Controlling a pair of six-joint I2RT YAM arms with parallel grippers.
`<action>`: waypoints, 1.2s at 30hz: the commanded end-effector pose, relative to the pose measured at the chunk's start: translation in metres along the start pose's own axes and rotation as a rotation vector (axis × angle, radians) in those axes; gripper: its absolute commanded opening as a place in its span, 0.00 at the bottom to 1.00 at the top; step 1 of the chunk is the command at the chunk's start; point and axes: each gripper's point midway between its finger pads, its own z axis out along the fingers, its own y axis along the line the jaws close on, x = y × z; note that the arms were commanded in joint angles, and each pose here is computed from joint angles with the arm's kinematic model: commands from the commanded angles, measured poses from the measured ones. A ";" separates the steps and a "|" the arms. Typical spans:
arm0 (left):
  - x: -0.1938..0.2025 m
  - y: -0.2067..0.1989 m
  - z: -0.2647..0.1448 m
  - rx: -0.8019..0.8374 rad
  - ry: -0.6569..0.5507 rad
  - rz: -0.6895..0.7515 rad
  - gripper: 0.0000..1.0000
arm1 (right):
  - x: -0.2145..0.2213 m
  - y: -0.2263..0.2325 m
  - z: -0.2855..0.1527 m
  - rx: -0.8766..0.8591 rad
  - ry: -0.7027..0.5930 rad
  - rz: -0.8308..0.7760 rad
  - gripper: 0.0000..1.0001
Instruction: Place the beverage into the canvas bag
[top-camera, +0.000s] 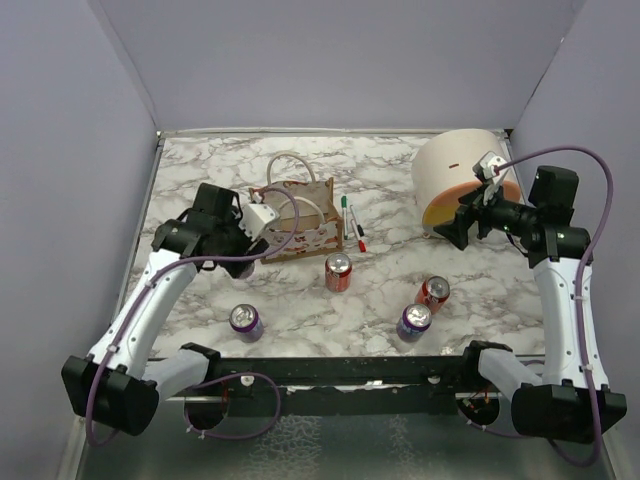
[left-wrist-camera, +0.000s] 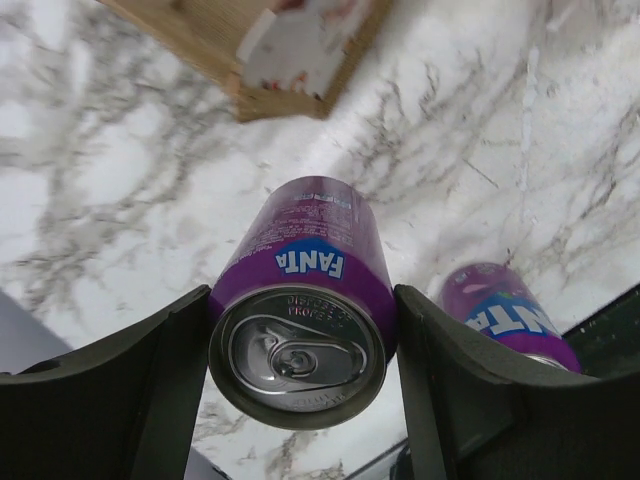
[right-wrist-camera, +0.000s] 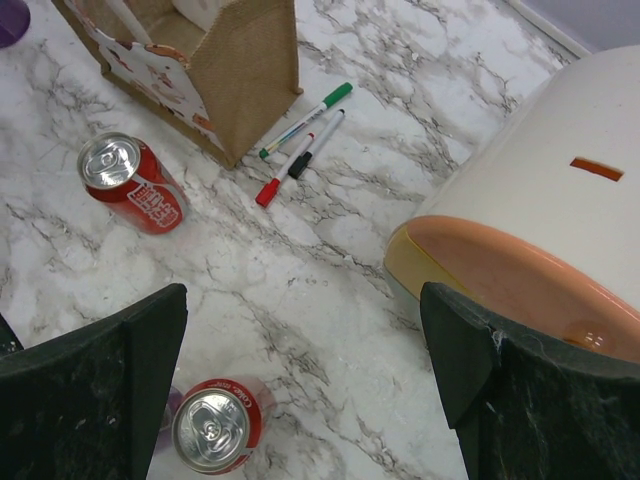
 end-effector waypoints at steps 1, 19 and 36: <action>-0.045 0.027 -0.065 -0.177 -0.176 0.000 0.21 | -0.020 0.004 -0.004 -0.031 -0.047 -0.042 1.00; -0.186 0.071 -0.113 -0.195 -0.534 -0.064 0.00 | -0.029 -0.001 0.009 -0.053 -0.061 -0.054 0.99; -0.201 0.071 -0.042 -0.054 -0.477 -0.162 0.00 | -0.038 0.044 0.027 -0.297 -0.122 -0.148 0.96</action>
